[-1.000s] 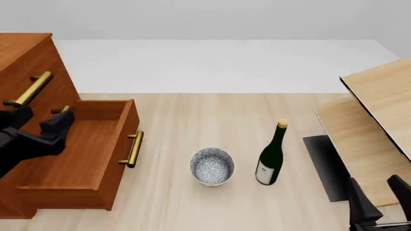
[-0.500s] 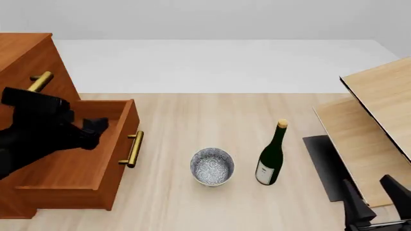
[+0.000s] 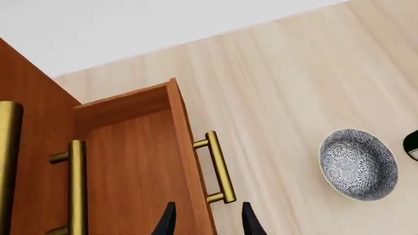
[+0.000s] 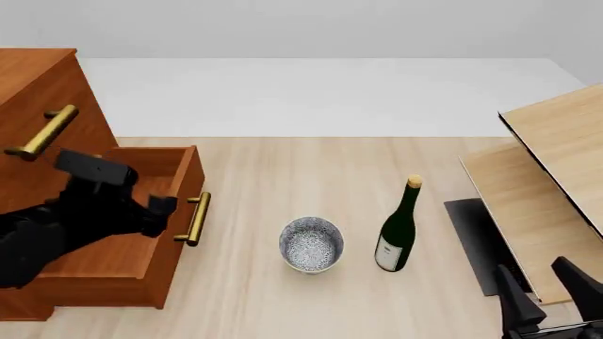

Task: Put the wine bottle in the bottom drawer of the cabinet.

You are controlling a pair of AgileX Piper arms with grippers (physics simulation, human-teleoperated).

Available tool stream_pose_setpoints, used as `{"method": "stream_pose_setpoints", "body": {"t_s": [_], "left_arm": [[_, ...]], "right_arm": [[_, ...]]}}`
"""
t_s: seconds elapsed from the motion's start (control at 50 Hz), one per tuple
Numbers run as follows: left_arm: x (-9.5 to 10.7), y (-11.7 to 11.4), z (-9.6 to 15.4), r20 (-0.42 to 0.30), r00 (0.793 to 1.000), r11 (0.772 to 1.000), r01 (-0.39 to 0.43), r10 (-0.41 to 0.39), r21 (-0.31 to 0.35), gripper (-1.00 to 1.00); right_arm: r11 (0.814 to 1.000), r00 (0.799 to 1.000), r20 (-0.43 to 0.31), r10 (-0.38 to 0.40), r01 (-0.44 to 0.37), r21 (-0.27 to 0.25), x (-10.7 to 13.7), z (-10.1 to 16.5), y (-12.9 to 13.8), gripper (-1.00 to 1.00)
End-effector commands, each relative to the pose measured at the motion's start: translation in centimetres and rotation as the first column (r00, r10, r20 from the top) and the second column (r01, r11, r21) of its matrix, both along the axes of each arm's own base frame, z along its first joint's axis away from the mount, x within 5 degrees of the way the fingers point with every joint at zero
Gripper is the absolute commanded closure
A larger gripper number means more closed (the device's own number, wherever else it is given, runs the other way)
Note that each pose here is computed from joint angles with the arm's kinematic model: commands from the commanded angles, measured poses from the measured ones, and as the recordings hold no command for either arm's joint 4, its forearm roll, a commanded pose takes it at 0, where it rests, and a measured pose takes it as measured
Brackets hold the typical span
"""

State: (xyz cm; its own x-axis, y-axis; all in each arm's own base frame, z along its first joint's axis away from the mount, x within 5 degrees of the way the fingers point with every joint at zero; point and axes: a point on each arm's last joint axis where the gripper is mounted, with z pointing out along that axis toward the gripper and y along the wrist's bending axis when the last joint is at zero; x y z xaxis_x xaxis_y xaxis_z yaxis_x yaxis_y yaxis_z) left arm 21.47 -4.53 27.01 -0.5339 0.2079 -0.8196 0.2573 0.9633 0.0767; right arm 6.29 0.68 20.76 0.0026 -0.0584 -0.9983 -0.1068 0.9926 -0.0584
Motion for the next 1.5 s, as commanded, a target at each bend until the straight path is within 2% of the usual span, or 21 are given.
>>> {"method": "stream_pose_setpoints", "body": {"t_s": [0.02, 0.3, 0.96, 1.5], "left_arm": [[0.0, -0.1, -2.0, -0.035, 0.999, 1.000, -0.002, 0.002, -0.001, -1.00], [-0.3, -0.1, -4.5, -0.066, 0.998, 1.000, 0.001, 0.000, 0.007, -1.00], [-1.0, -0.3, -7.5, -0.114, 0.994, 1.000, -0.008, 0.006, -0.014, -1.00], [-0.3, -0.3, -9.6, -0.137, 0.990, 0.999, -0.025, 0.022, -0.021, -1.00]], "right_arm": [[1.000, 1.000, -0.006, 0.004, -0.004, -0.007, 0.1, 0.0, 0.0, -1.00], [1.000, 1.000, -0.012, 0.008, -0.008, -0.011, 0.2, 0.0, 0.1, -1.00], [1.000, 1.000, -0.021, 0.016, -0.017, -0.010, 0.3, -0.1, 0.1, -1.00], [1.000, 0.999, -0.027, 0.021, -0.021, -0.009, 0.4, -0.1, 0.2, -1.00]]}}
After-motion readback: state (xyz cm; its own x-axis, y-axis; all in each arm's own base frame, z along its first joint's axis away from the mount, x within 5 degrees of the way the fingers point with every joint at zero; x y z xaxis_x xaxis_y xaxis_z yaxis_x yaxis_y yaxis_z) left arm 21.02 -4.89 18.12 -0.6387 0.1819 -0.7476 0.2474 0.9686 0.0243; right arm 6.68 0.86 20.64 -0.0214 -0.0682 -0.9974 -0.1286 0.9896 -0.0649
